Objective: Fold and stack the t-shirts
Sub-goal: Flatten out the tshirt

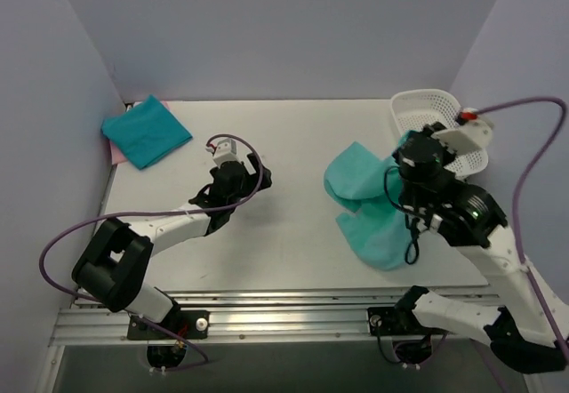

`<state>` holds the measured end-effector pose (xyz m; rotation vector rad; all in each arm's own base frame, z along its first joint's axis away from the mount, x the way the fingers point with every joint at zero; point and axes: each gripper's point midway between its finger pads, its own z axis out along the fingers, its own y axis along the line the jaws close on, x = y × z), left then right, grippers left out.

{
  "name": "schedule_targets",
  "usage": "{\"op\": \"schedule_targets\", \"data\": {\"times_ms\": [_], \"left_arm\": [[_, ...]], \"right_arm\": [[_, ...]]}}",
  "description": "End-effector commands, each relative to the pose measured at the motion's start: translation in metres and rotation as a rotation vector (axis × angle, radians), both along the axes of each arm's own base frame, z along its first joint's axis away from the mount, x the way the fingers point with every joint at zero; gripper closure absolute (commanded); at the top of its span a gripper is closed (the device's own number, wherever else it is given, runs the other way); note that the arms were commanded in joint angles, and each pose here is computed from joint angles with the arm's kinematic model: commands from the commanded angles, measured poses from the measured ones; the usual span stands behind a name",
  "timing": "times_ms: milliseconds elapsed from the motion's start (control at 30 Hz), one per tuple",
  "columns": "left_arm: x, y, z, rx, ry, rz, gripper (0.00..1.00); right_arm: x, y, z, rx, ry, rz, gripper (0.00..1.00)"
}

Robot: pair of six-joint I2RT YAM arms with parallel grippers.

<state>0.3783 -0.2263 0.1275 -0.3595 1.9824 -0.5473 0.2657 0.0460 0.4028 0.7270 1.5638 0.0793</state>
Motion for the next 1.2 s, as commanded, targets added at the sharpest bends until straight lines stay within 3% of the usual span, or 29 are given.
{"op": "schedule_targets", "data": {"times_ms": [0, 100, 233, 267, 333, 467, 633, 700, 833, 933, 967, 1033, 1067, 1167], "left_arm": [[0.007, -0.006, 0.029, -0.045, -0.066, 0.008, 0.0], [0.004, 0.003, 0.036, -0.034, -0.08, 0.032, 0.0], [-0.001, 0.018, 0.044, -0.029, -0.101, 0.063, 0.0], [-0.002, 0.019, 0.045, -0.029, -0.103, 0.066, 0.0], [-0.001, 0.021, 0.046, -0.033, -0.11, 0.073, 0.0], [0.001, 0.024, 0.046, -0.037, -0.111, 0.085, 0.0], [0.0, 0.029, 0.057, -0.041, -0.134, 0.092, 0.0], [-0.001, 0.031, 0.06, -0.04, -0.141, 0.097, 0.0], [-0.002, 0.031, 0.061, -0.041, -0.144, 0.095, 0.0], [-0.003, 0.032, 0.06, -0.038, -0.142, 0.098, 0.0], [-0.003, 0.032, 0.06, -0.038, -0.142, 0.096, 0.0], [-0.003, 0.032, 0.059, -0.033, -0.142, 0.097, 0.0], [-0.002, 0.033, 0.058, -0.032, -0.14, 0.098, 0.0], [-0.001, 0.029, 0.054, -0.031, -0.133, 0.088, 0.0]], "right_arm": [[0.062, 0.076, -0.045, -0.071, 0.122, 0.144, 1.0], [0.09, 0.143, -0.05, -0.071, 0.13, 0.294, 1.0], [0.089, 0.23, -0.034, -0.171, 0.121, 0.425, 1.0], [0.077, 0.249, 0.002, -0.147, 0.058, 0.467, 1.0], [0.074, 0.258, 0.021, -0.148, 0.039, 0.472, 1.0], [0.07, 0.235, 0.083, -0.096, -0.081, 0.415, 1.0], [0.07, 0.12, 0.145, -0.087, -0.154, 0.112, 1.0], [0.07, 0.084, 0.148, -0.086, -0.163, 0.037, 1.0], [0.081, 0.014, 0.116, -0.145, -0.074, -0.14, 1.0], [0.086, 0.007, 0.082, -0.116, -0.012, -0.126, 1.0], [0.092, 0.011, 0.041, -0.152, 0.064, -0.117, 1.0], [0.082, 0.011, 0.019, -0.082, 0.05, -0.091, 1.0], [0.083, 0.014, -0.027, -0.118, 0.13, -0.078, 1.0], [0.075, 0.014, -0.066, -0.106, 0.179, -0.065, 1.0]]}}
